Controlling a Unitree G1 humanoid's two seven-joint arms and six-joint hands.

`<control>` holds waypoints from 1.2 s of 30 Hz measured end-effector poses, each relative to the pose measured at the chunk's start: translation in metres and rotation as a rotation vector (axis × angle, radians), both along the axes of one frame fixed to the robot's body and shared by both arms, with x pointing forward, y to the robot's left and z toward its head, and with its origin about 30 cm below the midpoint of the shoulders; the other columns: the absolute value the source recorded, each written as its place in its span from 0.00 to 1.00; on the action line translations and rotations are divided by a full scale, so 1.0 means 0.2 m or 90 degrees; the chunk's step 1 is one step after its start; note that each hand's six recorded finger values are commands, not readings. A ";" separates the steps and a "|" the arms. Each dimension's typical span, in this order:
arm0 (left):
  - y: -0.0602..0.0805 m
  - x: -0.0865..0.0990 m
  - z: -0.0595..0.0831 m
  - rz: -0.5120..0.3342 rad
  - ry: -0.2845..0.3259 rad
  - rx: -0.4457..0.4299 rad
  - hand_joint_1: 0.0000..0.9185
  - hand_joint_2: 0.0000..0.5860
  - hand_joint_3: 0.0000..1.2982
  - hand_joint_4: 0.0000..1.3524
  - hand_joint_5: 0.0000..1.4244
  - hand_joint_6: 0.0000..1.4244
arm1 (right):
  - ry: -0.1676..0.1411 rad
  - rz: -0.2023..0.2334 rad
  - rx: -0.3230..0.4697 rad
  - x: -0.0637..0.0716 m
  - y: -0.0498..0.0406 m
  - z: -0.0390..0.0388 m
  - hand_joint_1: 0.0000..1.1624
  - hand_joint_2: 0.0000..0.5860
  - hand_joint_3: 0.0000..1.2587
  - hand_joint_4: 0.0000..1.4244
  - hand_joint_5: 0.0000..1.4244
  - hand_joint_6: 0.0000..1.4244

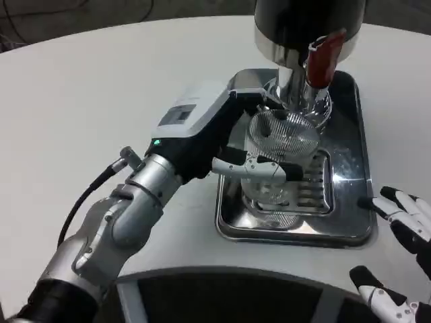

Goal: Grasp the cup under the faucet to collect the drink, then remove the cup.

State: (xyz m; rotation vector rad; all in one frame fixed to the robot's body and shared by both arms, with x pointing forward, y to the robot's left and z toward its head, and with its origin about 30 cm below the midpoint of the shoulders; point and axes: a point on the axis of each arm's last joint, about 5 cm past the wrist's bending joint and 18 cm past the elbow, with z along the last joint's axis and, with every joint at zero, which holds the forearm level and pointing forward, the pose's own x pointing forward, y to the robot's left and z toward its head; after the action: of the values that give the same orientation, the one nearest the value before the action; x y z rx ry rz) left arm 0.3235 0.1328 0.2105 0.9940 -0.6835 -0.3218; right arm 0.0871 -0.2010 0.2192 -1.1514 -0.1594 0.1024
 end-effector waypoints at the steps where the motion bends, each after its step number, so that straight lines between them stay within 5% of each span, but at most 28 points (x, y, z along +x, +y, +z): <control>1: 0.00 0.00 0.00 0.002 -0.004 0.002 0.52 0.05 0.82 0.90 0.98 1.00 | 0.000 -0.002 0.000 0.00 -0.003 0.000 0.31 0.74 0.09 0.00 0.00 0.00; 18: -0.07 0.03 -0.04 0.026 -0.050 -0.012 0.52 0.05 0.81 0.89 0.98 1.00 | 0.000 -0.009 -0.002 -0.02 -0.019 0.006 0.31 0.74 0.09 0.00 0.00 0.00; 36: -0.11 0.03 -0.08 0.027 -0.057 -0.037 0.51 0.04 0.80 0.87 0.94 1.00 | 0.001 -0.021 -0.002 -0.04 -0.045 0.016 0.31 0.74 0.09 0.00 0.00 0.00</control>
State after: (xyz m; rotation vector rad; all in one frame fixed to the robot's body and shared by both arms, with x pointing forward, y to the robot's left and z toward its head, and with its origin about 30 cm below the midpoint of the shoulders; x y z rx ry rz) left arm 0.3294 0.1105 0.1942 0.9709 -0.7488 -0.2201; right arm 0.0787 -0.2100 0.2225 -1.1570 -0.1391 0.0744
